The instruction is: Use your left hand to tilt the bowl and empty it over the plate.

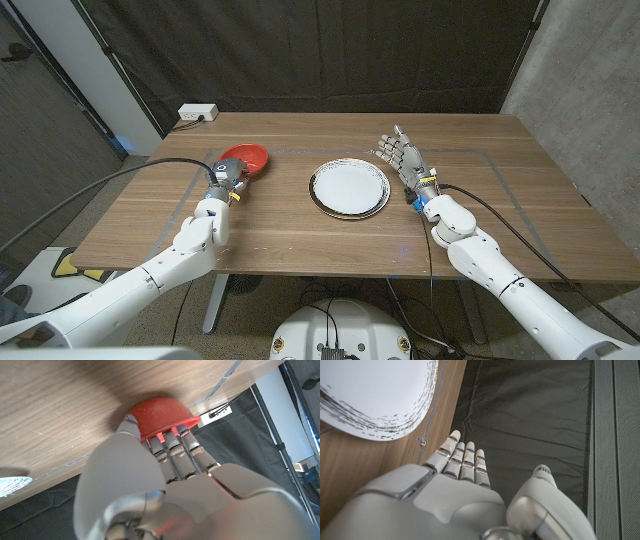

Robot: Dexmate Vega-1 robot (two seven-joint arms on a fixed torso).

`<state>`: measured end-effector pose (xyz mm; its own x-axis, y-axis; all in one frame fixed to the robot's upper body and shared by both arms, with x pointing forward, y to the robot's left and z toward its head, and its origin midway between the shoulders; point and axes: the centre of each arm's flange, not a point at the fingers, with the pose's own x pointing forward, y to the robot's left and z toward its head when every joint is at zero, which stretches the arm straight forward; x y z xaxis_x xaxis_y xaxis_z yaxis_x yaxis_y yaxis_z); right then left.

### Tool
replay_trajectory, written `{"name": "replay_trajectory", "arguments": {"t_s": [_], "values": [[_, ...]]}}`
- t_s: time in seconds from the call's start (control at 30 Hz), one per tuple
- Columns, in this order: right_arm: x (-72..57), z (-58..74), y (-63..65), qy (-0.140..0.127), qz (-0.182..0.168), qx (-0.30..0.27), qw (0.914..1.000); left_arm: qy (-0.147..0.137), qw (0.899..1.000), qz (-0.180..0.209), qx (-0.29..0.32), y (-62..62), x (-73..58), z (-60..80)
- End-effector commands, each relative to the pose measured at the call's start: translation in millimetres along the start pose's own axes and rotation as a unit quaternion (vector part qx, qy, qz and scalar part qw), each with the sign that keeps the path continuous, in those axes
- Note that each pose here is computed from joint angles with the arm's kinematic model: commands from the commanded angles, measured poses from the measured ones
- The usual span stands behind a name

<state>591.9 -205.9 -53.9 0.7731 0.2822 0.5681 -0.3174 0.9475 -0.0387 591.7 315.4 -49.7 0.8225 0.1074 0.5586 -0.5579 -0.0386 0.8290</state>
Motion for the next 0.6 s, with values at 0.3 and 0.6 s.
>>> {"name": "replay_trajectory", "arguments": {"t_s": [0.3, 0.6], "values": [[-3.3, -0.9, 1.8, -0.005, -0.005, 0.001, 1.0, 0.011, 1.0, 0.003, -0.005, 15.2, -1.0, -4.7], [-2.0, -0.3, -1.0, -0.005, -0.005, 0.001, 1.0, 0.022, 0.999, 0.029, -0.023, 39.9, -6.8, -5.2]]}}
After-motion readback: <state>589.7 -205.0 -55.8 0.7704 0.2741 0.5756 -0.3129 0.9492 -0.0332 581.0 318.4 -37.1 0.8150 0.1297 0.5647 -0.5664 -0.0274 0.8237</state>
